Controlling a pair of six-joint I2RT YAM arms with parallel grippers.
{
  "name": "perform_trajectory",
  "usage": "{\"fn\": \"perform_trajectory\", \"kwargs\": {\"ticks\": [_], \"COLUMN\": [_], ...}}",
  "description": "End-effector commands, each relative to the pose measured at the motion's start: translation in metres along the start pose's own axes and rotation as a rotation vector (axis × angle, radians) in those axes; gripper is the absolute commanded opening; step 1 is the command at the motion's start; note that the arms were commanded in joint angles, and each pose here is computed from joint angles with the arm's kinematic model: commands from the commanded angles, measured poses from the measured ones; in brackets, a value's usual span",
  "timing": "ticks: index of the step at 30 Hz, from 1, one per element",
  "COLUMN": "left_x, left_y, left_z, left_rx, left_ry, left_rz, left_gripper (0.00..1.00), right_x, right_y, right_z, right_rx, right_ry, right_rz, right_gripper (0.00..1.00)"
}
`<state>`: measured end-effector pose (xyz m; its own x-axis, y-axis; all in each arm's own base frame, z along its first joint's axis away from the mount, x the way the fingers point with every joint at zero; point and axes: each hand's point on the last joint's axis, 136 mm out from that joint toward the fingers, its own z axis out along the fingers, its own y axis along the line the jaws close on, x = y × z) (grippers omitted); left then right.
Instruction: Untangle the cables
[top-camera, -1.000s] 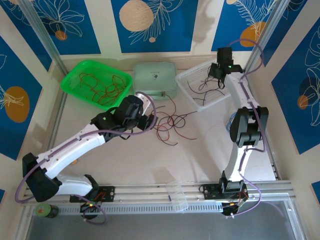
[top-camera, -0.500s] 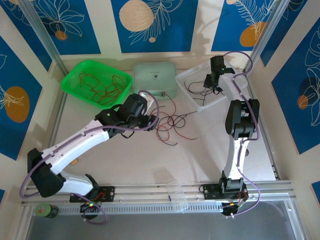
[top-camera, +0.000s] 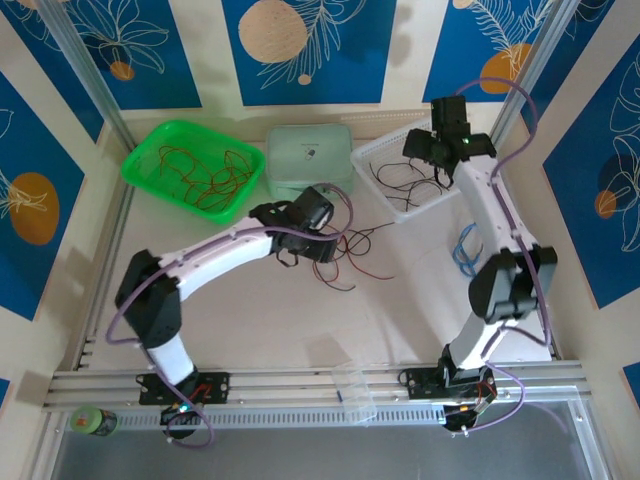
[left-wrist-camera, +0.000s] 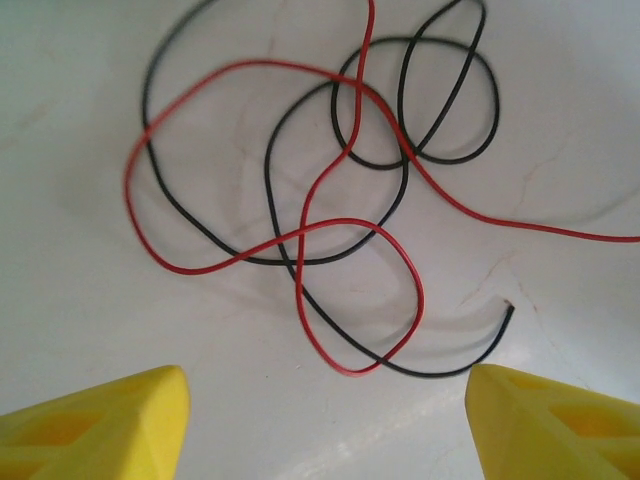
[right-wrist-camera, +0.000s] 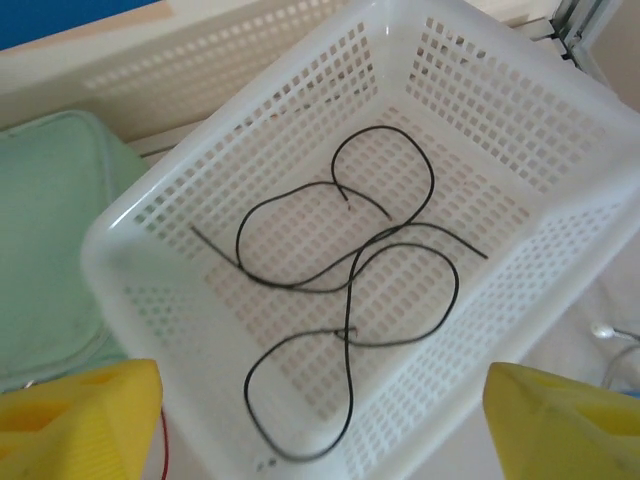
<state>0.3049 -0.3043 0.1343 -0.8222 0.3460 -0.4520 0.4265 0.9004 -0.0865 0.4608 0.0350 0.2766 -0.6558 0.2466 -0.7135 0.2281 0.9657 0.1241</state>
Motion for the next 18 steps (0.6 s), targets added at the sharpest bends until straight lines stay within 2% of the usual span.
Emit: {"fn": "perform_trajectory", "kwargs": {"ticks": [1, 6, 11, 14, 18], "left_x": [0.004, -0.001, -0.008, -0.006, -0.002], "left_y": [-0.001, 0.020, 0.052, 0.068, 0.082], "left_z": [0.022, 0.060, 0.069, 0.075, 0.086], "left_rx": [0.014, 0.015, -0.011, -0.032, -0.056], "left_ry": [0.069, 0.057, -0.044, -0.057, -0.043], "left_rz": [-0.082, -0.231, -0.386, -0.436, -0.466], "left_gripper": [0.69, 0.65, 0.64, 0.63, 0.55], "right_x": [0.024, 0.063, 0.090, 0.101, 0.111], "right_y": [0.005, 0.011, 0.009, 0.006, 0.002], "right_z": [-0.024, -0.052, -0.067, -0.070, -0.068], "right_rx": [-0.043, -0.112, -0.145, -0.146, -0.137], "right_ry": [0.017, 0.026, 0.038, 0.050, 0.071], "right_rz": [0.008, 0.007, 0.008, 0.012, 0.012], "right_gripper": [0.83, 0.77, 0.75, 0.74, 0.73]}}
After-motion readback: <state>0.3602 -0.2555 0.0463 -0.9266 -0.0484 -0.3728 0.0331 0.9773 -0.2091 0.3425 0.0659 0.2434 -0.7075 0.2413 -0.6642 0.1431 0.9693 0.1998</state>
